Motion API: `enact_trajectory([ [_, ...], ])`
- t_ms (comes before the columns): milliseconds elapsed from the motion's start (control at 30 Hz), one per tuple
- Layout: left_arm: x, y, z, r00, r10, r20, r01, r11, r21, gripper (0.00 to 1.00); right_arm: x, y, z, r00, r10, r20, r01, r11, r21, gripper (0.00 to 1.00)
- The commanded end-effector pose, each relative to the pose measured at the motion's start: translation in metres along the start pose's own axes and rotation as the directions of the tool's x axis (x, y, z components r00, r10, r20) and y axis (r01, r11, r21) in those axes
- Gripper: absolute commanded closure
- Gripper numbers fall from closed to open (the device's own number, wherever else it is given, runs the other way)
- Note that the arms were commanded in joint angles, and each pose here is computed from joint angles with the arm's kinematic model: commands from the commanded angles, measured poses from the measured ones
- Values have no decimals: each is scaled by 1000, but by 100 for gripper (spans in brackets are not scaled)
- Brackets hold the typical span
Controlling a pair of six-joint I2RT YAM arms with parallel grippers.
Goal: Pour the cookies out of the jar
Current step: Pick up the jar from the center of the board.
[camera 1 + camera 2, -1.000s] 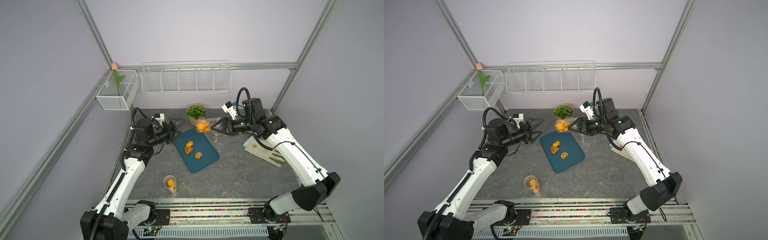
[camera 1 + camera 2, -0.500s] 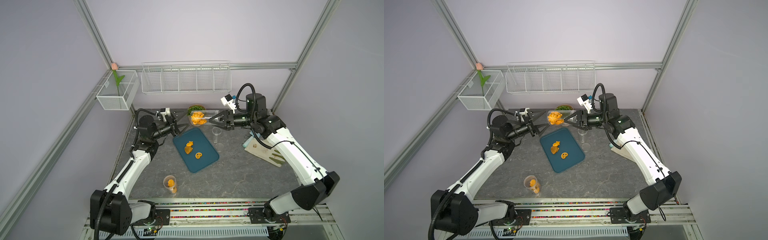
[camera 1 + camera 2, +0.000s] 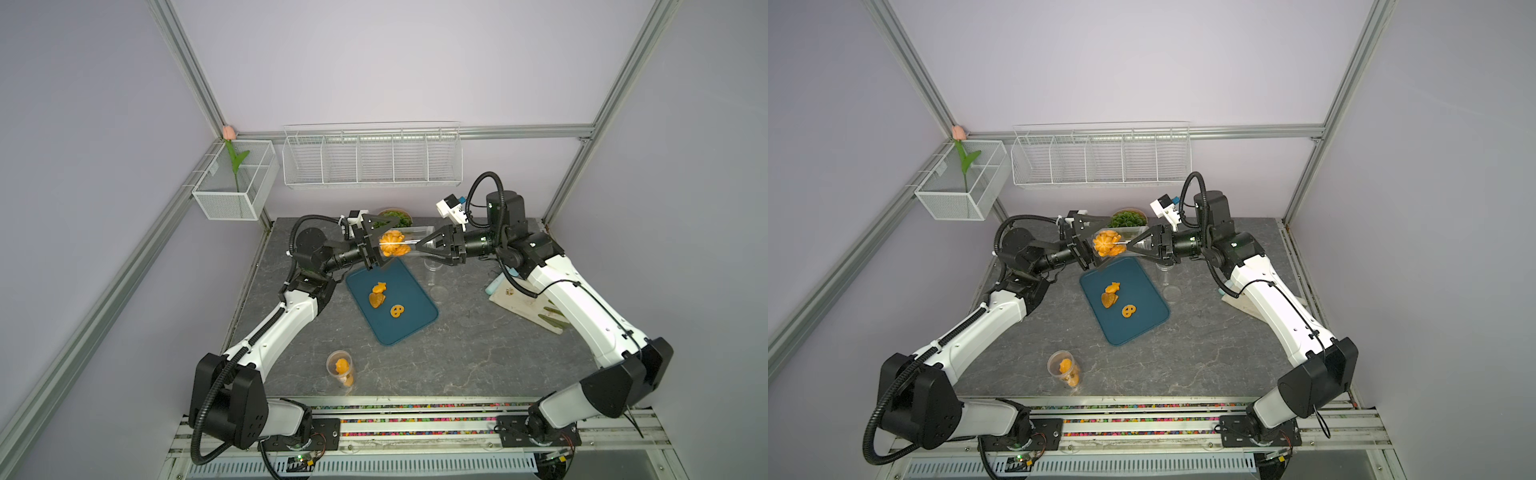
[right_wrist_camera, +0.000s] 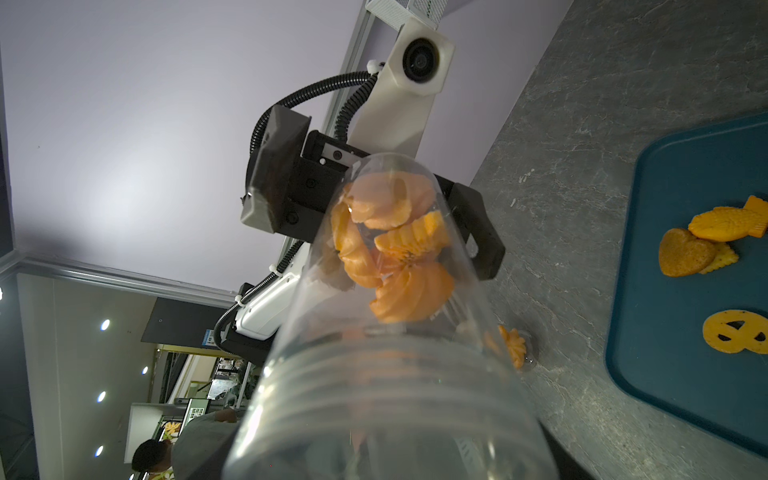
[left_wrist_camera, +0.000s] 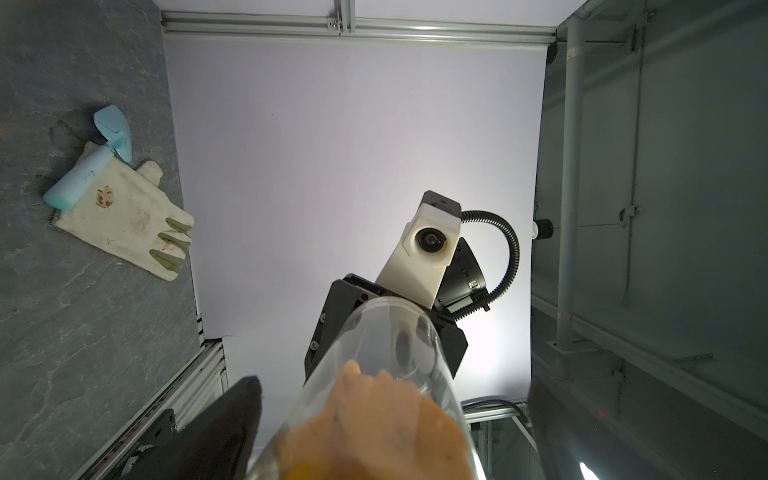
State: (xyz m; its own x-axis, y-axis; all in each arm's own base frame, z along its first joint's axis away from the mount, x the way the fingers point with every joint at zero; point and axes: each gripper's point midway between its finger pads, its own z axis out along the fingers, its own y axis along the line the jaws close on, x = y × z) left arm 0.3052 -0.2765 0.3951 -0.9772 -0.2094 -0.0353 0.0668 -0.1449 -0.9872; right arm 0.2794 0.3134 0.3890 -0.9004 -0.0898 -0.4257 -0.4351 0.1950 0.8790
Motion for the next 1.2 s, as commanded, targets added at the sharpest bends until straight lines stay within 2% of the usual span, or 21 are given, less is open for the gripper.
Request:
enact_trajectory([
  [0, 12, -12, -1, 999, 16, -45, -15, 1000, 10, 1, 6, -1, 1, 999, -2, -38, 1, 999, -37, 42],
  [433, 30, -13, 2, 993, 49, -104, -51, 999, -15, 1, 11, -5, -2, 999, 12, -51, -14, 1000, -28, 42],
  [500, 32, -10, 2, 992, 52, -111, -56, 998, -36, 5, 12, -4, -2, 999, 13, -52, -14, 999, -29, 42],
  [700, 34, -7, 1, 992, 52, -114, -58, 997, -50, 12, 15, -8, -4, 998, 18, -52, -19, 1000, -16, 42],
  [767, 34, -7, 1, 992, 52, -111, -58, 997, -50, 19, 17, -8, -3, 998, 22, -54, -23, 1000, -15, 42],
  [1167, 32, -7, 1, 993, 53, -106, -59, 997, -50, 27, 24, -12, -5, 998, 33, -57, -34, 999, -11, 39],
])
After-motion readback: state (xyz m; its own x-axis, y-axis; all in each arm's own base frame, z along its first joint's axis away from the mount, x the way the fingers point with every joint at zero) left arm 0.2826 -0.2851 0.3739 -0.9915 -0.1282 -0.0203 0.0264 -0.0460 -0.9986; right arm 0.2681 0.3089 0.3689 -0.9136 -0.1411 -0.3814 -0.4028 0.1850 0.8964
